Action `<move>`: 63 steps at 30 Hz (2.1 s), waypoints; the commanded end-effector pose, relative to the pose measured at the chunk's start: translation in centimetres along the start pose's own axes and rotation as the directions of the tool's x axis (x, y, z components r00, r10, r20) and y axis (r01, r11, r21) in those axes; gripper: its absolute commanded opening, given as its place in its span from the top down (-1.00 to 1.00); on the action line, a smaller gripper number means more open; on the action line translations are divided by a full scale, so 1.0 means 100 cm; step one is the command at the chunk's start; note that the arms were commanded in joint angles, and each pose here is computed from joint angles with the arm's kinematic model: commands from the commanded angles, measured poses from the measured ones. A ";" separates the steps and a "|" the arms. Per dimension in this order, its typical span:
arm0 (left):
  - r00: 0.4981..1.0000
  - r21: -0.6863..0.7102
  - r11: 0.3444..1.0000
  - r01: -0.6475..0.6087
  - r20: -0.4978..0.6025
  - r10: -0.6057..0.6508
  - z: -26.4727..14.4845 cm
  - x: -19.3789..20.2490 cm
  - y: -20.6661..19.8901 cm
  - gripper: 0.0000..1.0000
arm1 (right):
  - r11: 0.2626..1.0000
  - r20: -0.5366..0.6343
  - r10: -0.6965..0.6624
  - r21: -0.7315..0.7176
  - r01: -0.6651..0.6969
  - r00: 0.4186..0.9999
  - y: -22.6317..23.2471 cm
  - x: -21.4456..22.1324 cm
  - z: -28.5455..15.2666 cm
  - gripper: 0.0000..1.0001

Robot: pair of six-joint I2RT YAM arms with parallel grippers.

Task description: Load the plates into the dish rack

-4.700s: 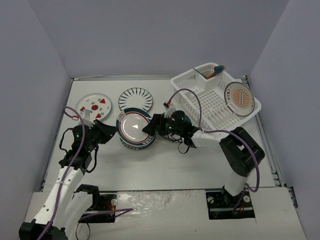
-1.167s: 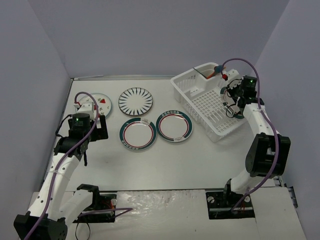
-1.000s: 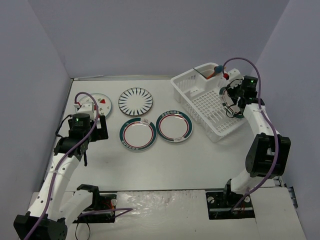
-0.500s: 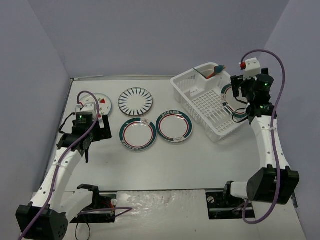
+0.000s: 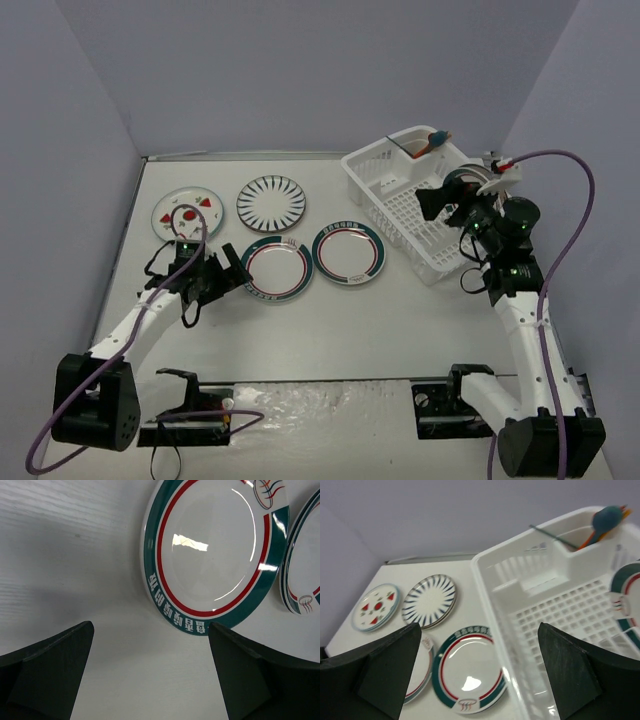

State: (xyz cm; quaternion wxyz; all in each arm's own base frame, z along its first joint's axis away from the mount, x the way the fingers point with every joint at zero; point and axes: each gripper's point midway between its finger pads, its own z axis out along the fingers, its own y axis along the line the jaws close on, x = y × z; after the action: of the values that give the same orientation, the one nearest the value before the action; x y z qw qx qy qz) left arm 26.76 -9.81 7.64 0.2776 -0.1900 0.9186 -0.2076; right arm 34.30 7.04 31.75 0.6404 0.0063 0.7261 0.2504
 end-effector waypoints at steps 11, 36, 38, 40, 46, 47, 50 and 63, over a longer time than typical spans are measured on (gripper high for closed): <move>0.990 0.178 0.974 0.139 -0.039 -0.134 0.057 -0.001 -0.031 -0.77 | 0.936 -0.025 0.078 -0.343 -0.082 0.997 0.081 0.031 -0.030 -1.00; 0.978 0.193 0.959 0.207 -0.046 -0.202 0.030 0.012 -0.031 1.00 | 0.902 -0.200 0.119 -0.388 -0.190 0.973 0.103 0.088 -0.016 -1.00; 0.983 0.224 0.958 0.181 -0.002 -0.185 0.007 0.003 -0.041 1.00 | 0.893 -0.241 0.121 -0.396 -0.212 0.963 0.114 0.101 -0.012 -1.00; 0.985 0.268 0.952 0.146 0.048 -0.165 -0.016 -0.009 -0.053 1.00 | 0.890 -0.265 0.122 -0.397 -0.223 0.956 0.124 0.110 -0.005 -1.00; 0.984 0.432 0.899 0.072 0.114 -0.133 -0.073 -0.027 -0.094 1.00 | 0.842 -0.371 0.100 -0.463 -0.277 0.923 0.176 0.143 0.007 -1.00; 0.985 0.459 0.887 0.056 0.120 -0.124 -0.082 -0.029 -0.101 1.00 | 0.834 -0.391 0.093 -0.472 -0.286 0.916 0.182 0.147 0.008 -1.00; 0.985 0.511 0.860 0.012 0.141 -0.098 -0.102 -0.032 -0.115 1.00 | 0.821 -0.436 0.085 -0.478 -0.311 0.896 0.193 0.156 0.014 -1.00; 0.981 0.594 0.801 -0.078 0.188 -0.044 -0.129 -0.034 -0.134 1.00 | 0.816 -0.468 0.073 -0.480 -0.323 0.881 0.206 0.172 0.043 -0.74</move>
State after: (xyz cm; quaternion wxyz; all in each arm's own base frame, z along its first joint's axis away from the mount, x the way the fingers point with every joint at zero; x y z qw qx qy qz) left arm 24.42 -14.94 20.67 0.3681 -0.1515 0.8136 -0.4239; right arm 27.55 30.76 19.45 0.3657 -0.1364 0.7863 0.4789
